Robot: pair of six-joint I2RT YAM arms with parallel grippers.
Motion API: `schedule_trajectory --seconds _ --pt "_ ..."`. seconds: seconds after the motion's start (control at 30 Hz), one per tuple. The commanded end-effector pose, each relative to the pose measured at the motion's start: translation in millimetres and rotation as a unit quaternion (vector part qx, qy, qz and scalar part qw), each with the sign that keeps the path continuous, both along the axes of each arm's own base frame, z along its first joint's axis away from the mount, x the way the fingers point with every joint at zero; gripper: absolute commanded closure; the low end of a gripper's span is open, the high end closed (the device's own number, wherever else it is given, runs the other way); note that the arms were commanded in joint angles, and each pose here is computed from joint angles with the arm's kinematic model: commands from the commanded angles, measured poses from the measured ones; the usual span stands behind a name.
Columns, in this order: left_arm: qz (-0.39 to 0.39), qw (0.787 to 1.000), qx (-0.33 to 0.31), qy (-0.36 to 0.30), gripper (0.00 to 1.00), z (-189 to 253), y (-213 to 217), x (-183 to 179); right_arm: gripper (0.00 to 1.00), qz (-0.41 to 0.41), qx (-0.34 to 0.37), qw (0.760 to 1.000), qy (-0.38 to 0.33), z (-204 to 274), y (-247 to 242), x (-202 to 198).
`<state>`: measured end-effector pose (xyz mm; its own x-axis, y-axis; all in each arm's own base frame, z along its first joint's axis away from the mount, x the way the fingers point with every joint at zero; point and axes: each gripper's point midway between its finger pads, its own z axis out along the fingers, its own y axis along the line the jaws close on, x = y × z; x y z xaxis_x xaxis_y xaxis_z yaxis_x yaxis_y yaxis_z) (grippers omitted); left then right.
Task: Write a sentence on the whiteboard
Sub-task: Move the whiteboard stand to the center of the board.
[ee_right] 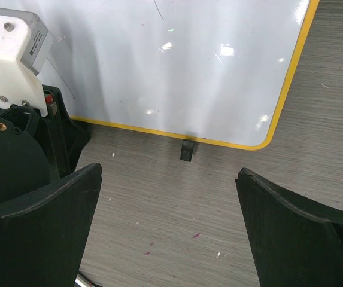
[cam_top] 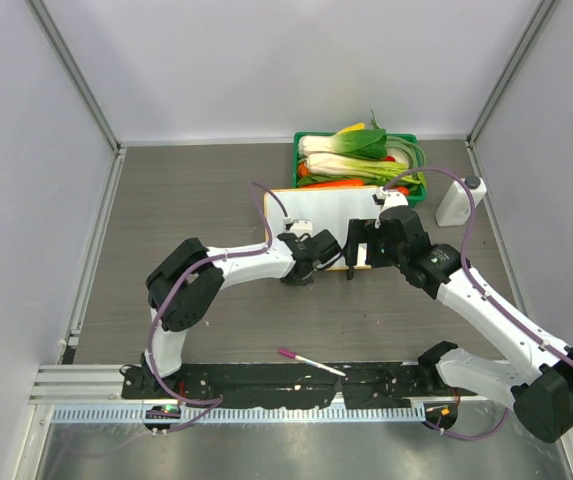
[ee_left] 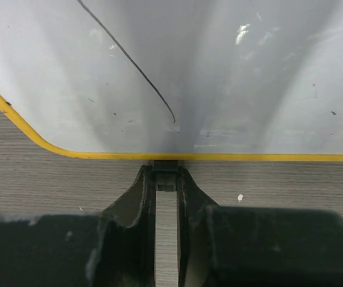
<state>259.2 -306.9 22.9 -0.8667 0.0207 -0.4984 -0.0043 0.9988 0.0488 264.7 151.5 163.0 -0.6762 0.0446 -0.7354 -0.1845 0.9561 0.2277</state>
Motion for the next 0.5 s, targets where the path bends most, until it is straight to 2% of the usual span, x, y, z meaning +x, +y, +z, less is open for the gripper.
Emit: schedule_trajectory --seconds 0.0,0.2,0.47 --pt "-0.005 0.999 -0.043 0.005 0.86 6.6 -12.8 -5.7 0.01 -0.007 0.014 1.000 -0.017 12.3 -0.3 2.2" --pt "-0.010 0.998 -0.058 0.016 0.59 15.7 -8.2 -16.3 0.00 -0.002 0.020 1.000 -0.011 11.5 2.1 0.0" --pt "-0.028 0.993 -0.116 0.014 0.41 44.6 -8.3 -30.6 0.01 0.020 0.046 0.999 0.019 2.0 12.2 -13.3"
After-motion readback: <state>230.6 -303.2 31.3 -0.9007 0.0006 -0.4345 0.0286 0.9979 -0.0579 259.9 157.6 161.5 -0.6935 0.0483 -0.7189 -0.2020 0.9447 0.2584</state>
